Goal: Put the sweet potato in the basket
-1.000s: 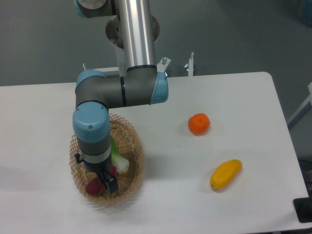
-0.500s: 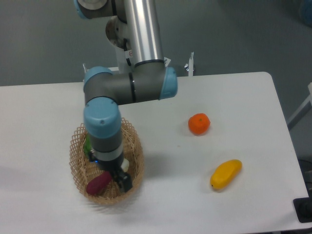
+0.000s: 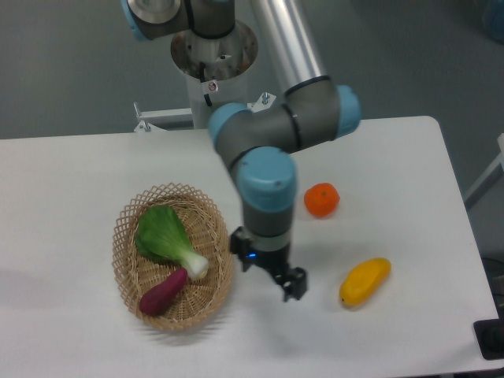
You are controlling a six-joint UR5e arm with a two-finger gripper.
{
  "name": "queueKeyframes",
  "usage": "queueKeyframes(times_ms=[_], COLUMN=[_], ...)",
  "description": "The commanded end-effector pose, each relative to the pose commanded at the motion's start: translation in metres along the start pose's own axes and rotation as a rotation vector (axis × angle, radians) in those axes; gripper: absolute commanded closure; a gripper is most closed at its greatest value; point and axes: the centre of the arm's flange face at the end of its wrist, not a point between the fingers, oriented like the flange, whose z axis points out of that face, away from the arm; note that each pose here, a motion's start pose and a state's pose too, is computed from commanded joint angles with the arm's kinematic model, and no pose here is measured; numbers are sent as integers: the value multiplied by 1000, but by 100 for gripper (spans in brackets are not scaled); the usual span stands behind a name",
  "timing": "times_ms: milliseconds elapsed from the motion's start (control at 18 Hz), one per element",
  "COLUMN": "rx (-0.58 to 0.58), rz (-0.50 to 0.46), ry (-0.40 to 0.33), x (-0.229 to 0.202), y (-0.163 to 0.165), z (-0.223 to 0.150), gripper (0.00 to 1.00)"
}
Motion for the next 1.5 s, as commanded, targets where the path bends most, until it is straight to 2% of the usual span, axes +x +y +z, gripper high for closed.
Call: queueKeyframes(times_ms=[556,833,1500], rx=[-37,-76,-80], rz=[69,137,129], ry=[-3,19,24], x=[-44,-52,-54], y=[79,106,113], z=[-4,-5,1], gripper=[0,0,0])
